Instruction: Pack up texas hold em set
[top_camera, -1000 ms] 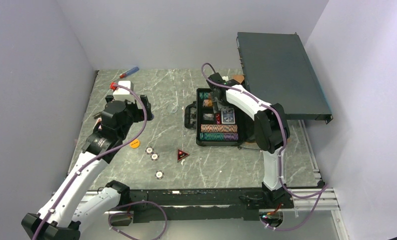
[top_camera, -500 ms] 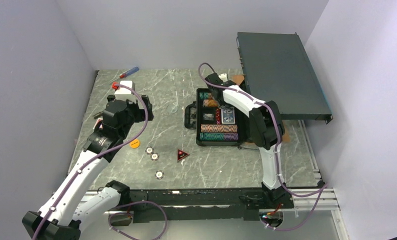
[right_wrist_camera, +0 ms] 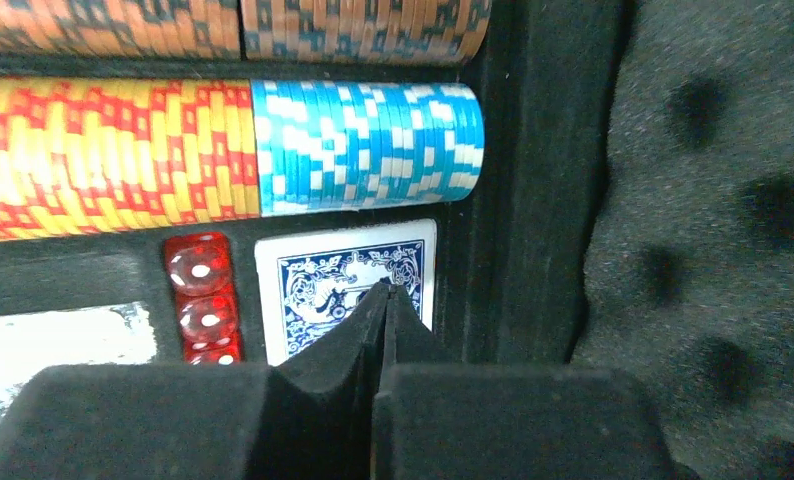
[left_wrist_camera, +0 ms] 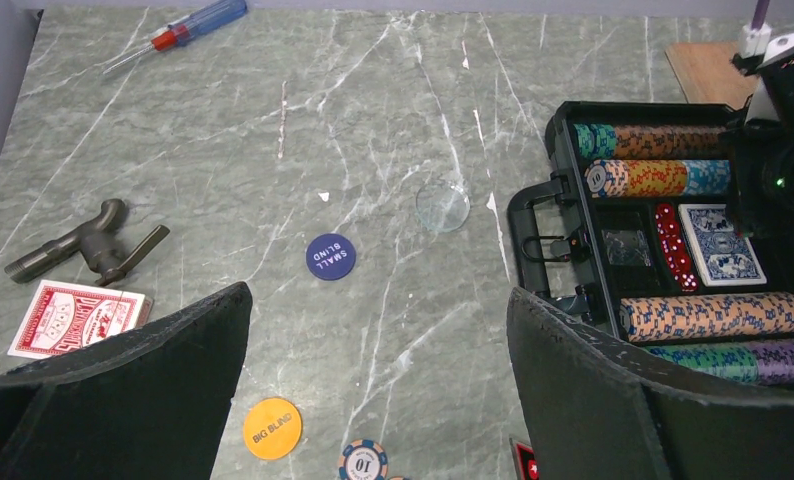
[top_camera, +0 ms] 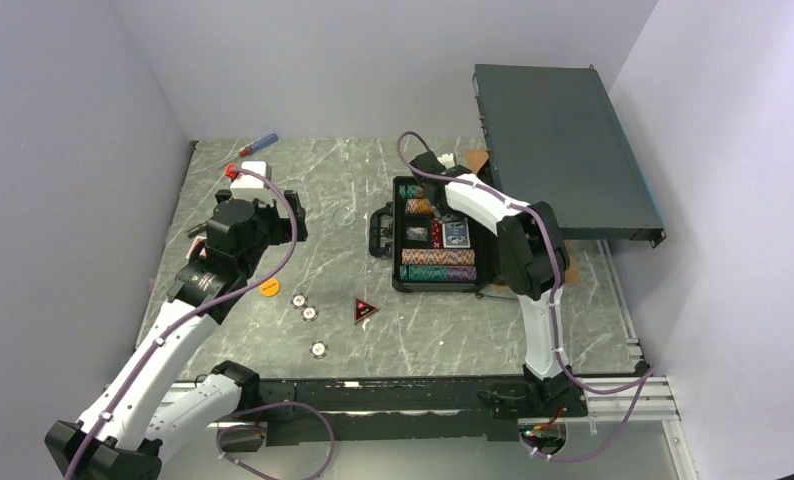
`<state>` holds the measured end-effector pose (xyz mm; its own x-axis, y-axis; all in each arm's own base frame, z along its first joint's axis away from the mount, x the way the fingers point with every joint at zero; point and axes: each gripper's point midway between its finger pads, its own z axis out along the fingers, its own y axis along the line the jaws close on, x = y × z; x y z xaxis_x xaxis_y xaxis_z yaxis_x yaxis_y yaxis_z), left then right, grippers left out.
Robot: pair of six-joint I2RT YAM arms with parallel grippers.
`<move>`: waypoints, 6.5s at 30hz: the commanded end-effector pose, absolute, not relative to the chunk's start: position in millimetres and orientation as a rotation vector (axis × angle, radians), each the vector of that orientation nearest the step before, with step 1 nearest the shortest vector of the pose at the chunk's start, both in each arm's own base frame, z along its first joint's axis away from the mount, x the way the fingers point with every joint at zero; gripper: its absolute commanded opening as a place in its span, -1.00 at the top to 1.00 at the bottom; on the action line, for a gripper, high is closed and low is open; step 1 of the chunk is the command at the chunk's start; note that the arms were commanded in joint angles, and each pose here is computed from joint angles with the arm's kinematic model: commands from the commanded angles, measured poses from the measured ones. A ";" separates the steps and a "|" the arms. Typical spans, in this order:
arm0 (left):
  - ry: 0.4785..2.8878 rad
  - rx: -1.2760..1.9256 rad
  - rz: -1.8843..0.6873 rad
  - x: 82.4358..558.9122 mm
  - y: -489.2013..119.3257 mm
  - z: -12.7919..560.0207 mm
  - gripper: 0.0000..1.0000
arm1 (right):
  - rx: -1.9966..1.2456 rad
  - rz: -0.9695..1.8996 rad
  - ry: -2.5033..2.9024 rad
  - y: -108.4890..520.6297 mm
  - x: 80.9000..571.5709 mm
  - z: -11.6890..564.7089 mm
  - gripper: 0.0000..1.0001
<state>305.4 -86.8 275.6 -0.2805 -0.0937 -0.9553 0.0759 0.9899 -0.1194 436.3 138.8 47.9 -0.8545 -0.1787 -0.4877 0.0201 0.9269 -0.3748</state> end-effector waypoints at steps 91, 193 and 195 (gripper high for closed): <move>2.099 -2.240 0.081 337.7 155.4 14.1 -0.45 | -0.458 0.573 2.024 257.0 282.1 217.9 -0.90; 2.795 -0.038 -0.689 402.4 -354.9 73.6 -0.99 | -0.264 0.570 1.817 203.2 255.2 294.3 -0.93; 2.786 -0.039 -0.693 403.1 -353.0 76.8 -0.97 | -0.265 0.566 1.821 204.0 256.3 293.5 -0.93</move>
